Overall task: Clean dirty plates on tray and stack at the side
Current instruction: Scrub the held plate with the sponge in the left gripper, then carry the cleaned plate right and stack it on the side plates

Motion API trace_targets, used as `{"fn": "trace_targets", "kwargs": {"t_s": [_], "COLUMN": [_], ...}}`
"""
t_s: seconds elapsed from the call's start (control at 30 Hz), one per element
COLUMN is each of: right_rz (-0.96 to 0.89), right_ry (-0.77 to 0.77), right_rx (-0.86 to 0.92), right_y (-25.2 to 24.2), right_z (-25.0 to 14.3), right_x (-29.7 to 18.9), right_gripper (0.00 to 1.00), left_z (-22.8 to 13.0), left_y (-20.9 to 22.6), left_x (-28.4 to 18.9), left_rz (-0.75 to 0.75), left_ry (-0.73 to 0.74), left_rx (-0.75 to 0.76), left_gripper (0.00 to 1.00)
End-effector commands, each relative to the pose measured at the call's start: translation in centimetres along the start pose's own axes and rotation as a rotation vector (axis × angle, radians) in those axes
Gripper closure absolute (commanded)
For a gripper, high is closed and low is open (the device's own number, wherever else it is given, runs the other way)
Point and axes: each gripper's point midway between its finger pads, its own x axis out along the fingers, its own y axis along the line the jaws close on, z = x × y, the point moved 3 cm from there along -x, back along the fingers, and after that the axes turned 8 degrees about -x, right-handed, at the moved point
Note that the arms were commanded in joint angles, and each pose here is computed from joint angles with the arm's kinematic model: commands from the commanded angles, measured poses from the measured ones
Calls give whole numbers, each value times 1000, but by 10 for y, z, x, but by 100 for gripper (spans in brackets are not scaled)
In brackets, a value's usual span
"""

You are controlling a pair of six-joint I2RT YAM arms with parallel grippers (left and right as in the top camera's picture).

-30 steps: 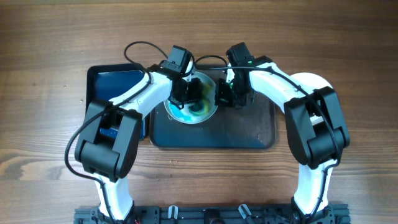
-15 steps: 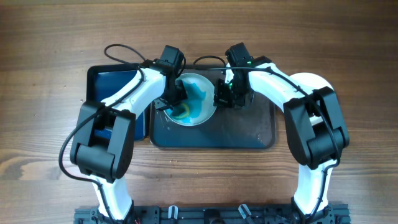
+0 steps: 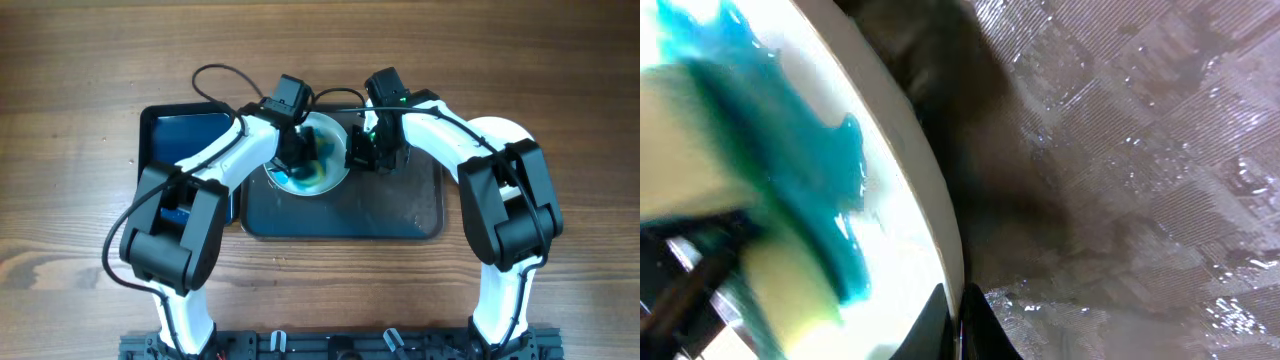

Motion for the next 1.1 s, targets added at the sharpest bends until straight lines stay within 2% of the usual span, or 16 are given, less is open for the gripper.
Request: {"fn": "trace_targets", "kwargs": {"t_s": [0.0, 0.07, 0.2, 0.37, 0.57, 0.77, 0.93, 1.07], "right_rz": [-4, -3, -2, -64, -384, -829, -1152, -1319], "right_ry": [34, 34, 32, -38, -247, -530, -708, -795], "right_rx": [-3, -3, -20, -122, -225, -325, -391, -509], "right_y": [-5, -4, -4, -3, 0, 19, 38, 62], "right_z": [-6, -5, -5, 2, 3, -18, -45, -66], "right_x": [8, 8, 8, -13, -84, -165, -204, -216], "right_gripper": [96, 96, 96, 96, 96, 96, 96, 96], "left_z": [26, 26, 19, 29, 46, 57, 56, 58], "left_y": [64, 63, 11, 1, 22, 41, 41, 41], "left_x": [-2, -14, -62, -126, -141, -141, -141, -141], "left_rz": [318, 333, 97, 32, 25, 39, 41, 37], "left_ry": [-173, -141, 41, -2, -38, -39, -36, -43], "left_rx": [-209, -196, 0, 82, 14, -41, -41, -41], "left_gripper": [96, 96, 96, 96, 96, 96, 96, 96]}}
